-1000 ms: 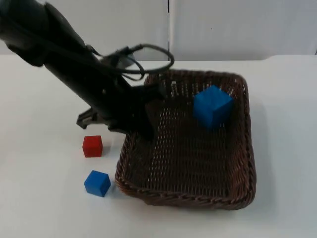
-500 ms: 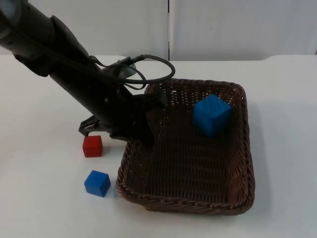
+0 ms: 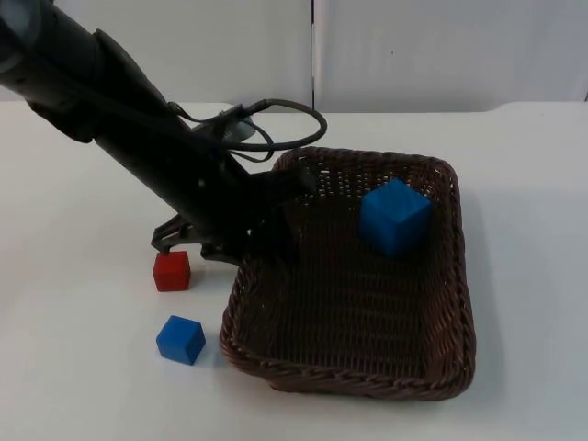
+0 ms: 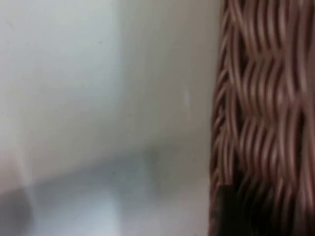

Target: Pick up the basket with the left hand and place the largest block into the basket with the right hand.

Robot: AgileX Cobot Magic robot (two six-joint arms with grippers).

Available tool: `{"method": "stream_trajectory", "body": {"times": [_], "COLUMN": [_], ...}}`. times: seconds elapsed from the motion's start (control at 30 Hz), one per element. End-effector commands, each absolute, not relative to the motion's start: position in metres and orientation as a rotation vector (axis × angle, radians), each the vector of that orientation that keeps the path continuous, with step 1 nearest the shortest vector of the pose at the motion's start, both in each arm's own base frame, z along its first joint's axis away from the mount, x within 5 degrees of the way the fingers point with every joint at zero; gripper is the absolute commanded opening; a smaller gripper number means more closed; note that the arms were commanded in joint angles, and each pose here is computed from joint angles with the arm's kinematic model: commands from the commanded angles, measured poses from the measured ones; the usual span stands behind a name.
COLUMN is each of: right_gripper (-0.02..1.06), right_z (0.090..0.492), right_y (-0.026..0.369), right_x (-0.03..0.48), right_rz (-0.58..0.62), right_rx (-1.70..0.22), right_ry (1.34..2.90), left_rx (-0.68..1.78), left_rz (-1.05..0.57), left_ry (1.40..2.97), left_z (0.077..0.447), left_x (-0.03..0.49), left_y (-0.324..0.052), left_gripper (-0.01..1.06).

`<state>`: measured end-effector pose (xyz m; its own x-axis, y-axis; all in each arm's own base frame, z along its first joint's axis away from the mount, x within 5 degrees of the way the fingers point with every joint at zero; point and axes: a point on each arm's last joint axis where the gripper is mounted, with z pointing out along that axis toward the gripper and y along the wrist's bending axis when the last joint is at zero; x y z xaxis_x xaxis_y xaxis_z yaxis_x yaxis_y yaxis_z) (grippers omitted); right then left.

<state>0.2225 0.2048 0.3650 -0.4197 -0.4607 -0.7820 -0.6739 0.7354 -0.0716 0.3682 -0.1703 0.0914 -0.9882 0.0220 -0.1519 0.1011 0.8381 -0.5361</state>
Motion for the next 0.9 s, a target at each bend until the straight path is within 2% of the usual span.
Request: {"method": "stream_trajectory", "body": {"times": [0.0, 0.07, 0.17, 0.57, 0.87], "right_gripper": [0.72, 0.72, 0.72, 0.72, 0.72], "right_z": [0.367, 0.368, 0.368, 0.368, 0.368], "right_y": [0.204, 0.204, 0.204, 0.204, 0.204], "right_x": [0.22, 0.22, 0.22, 0.22, 0.221], "right_rz": [0.319, 0.32, 0.32, 0.318, 0.32], "right_rx": [-0.862, -0.862, -0.861, -0.862, -0.861], "right_ry": [2.08, 2.078, 2.076, 2.075, 2.07], "left_rx": [0.07, 0.058, 0.058, 0.122, 0.273], "left_rz": [-0.897, -0.922, -0.928, -0.881, -0.796], "left_ry": [2.872, 2.876, 2.87, 2.736, 2.569], "left_z": [0.095, 0.095, 0.098, 0.141, 0.208], "left_x": [0.368, 0.368, 0.368, 0.371, 0.362], "left_y": [-0.173, -0.174, -0.174, -0.172, -0.164], "left_gripper": [0.58, 0.69, 0.74, 0.74, 0.74]}}
